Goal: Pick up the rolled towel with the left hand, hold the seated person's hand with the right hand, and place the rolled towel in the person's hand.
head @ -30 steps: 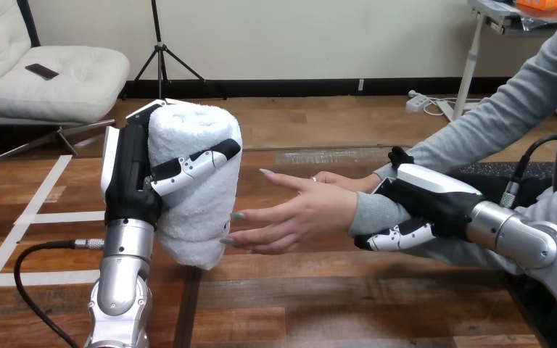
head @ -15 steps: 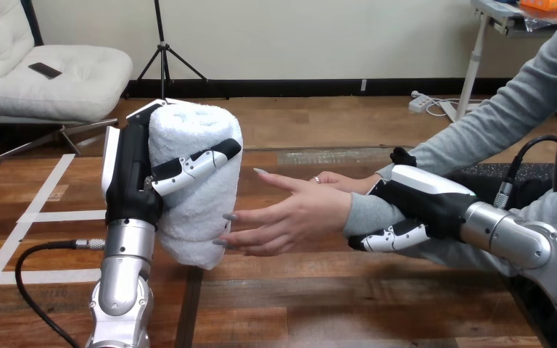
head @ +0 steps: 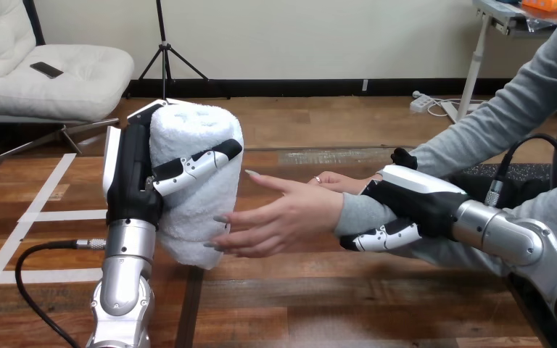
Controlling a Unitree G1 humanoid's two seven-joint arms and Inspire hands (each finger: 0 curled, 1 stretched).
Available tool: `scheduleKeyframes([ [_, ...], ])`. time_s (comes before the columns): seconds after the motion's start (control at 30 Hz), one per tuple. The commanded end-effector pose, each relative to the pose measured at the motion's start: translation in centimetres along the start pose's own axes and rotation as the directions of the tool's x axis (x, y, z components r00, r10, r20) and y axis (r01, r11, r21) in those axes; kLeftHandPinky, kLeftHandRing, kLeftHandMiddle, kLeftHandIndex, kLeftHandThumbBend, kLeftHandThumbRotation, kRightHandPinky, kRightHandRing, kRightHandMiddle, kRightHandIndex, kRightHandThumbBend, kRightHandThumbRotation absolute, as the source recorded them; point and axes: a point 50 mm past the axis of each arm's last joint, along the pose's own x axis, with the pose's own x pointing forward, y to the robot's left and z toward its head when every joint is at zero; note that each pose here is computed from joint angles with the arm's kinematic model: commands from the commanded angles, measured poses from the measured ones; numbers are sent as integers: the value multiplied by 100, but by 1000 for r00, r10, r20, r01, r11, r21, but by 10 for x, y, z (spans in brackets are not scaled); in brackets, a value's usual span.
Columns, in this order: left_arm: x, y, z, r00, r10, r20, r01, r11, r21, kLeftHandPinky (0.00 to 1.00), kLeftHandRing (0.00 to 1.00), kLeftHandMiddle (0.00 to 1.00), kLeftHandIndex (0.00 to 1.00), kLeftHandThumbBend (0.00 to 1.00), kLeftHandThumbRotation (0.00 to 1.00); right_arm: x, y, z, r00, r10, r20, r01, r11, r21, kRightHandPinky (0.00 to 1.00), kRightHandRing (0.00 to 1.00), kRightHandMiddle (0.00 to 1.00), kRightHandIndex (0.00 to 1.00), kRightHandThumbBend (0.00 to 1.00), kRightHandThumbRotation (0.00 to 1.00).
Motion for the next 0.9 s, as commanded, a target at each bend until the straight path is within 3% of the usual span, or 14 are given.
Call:
scheduleKeyframes([
  [0.0,27,-10,29,988,-14,151,15,1000,-10,33,35,40,42,61,0,9,-51,35,983,-124,135,137,986,-91,21,24,30,29,49,46],
  [0.87,32,-24,32,988,-24,153,30,999,-40,33,35,40,42,60,0,13,-51,37,986,-110,124,122,988,-99,21,25,30,30,49,47],
])
